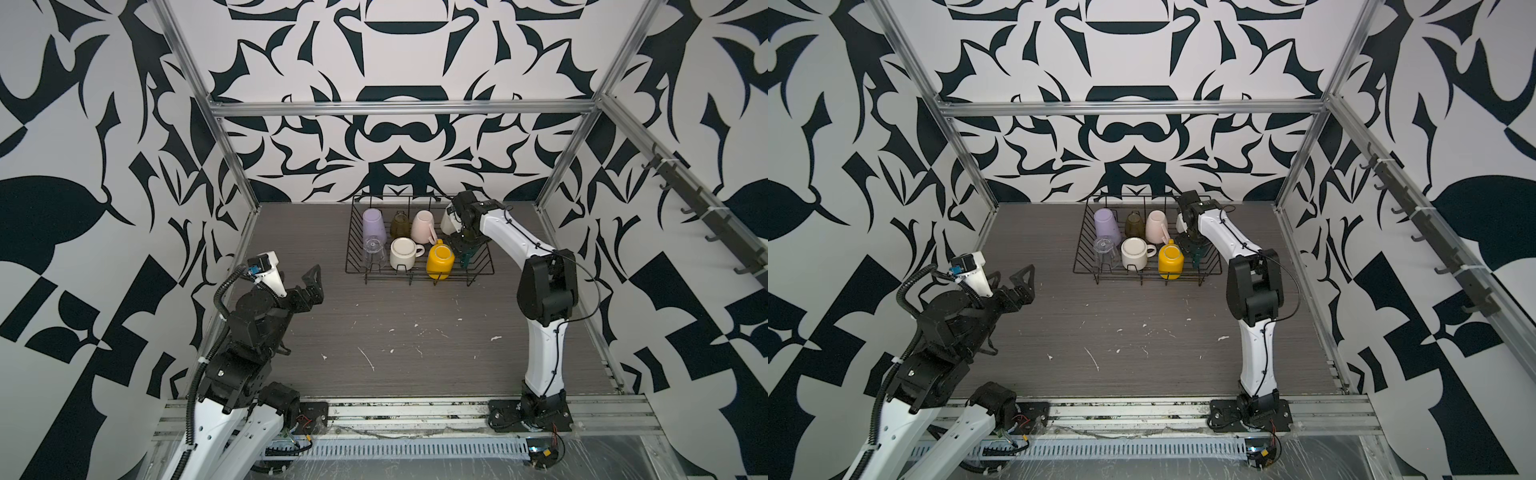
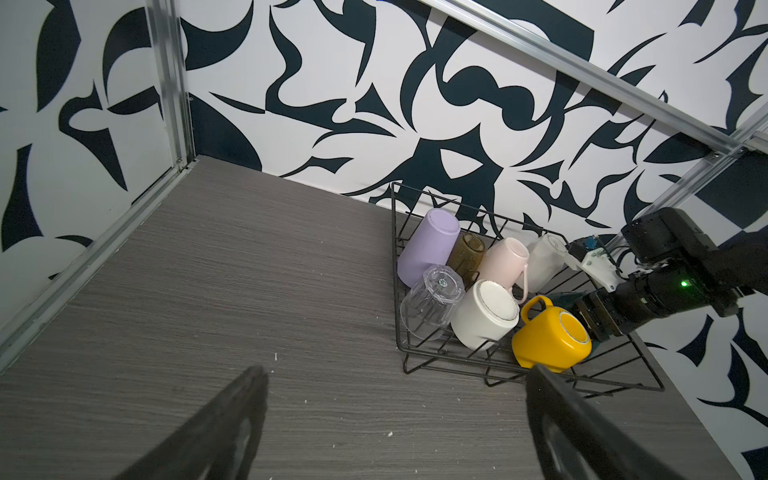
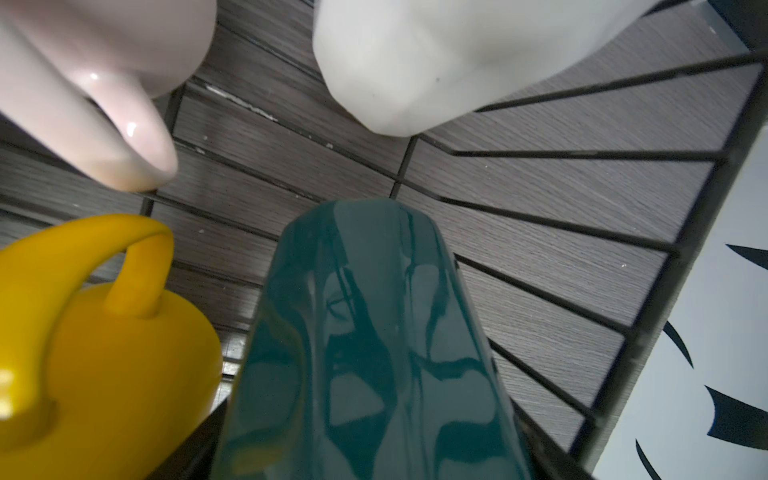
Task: Load the cups into the dish rack
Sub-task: 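Lower the green mug upside down into the rack with the right gripper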
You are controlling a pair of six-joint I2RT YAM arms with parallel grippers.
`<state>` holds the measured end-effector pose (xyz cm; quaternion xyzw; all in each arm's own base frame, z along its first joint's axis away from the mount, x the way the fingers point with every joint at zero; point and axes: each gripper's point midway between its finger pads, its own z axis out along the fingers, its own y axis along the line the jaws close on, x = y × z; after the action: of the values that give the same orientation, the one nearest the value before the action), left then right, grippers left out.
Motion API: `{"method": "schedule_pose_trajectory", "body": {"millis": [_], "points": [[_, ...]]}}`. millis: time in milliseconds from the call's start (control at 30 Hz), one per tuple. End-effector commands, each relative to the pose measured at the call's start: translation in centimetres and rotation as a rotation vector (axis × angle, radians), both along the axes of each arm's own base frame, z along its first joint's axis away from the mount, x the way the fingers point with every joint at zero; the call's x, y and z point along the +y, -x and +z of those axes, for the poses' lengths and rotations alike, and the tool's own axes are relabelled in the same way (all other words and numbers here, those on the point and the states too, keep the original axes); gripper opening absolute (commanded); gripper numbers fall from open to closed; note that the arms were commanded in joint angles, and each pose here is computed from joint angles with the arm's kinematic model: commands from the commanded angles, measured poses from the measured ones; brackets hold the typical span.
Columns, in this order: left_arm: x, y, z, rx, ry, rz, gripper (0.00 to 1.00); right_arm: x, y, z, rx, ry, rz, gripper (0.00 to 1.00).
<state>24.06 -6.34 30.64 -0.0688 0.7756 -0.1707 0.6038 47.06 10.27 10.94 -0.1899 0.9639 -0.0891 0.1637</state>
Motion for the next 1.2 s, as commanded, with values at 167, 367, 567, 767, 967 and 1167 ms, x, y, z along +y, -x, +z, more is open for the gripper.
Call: {"method": "schedule_pose_trajectory", "body": {"millis": [167,367,567,767,967,1167], "points": [[0.2,-0.1,-0.5,0.013,-0.015,0.012,0.99,0.6,-1.8,2.8,-0.099,-0.040,-0.018,0.60],[0.3,-0.1,-0.6,0.013,-0.016,0.013,0.99,1.3,-1.8,2.7,-0.090,-0.079,-0.006,0.62],[0.3,-0.1,-0.4,0.009,-0.014,0.015,0.99,1.4,-1.8,2.7,-0.080,-0.079,-0.005,0.63],[0.3,-0.1,-0.4,0.010,-0.014,0.013,0.99,1.6,-1.8,2.7,-0.078,-0.087,0.000,0.65],[0.2,-0.1,-0.4,0.010,-0.014,0.011,0.99,1.6,-1.7,2.4,-0.069,-0.090,0.000,0.71],[0.1,0.0,-0.4,0.008,-0.013,0.001,0.99,1.9,-1.5,2.1,-0.053,-0.104,0.005,0.76]]}}
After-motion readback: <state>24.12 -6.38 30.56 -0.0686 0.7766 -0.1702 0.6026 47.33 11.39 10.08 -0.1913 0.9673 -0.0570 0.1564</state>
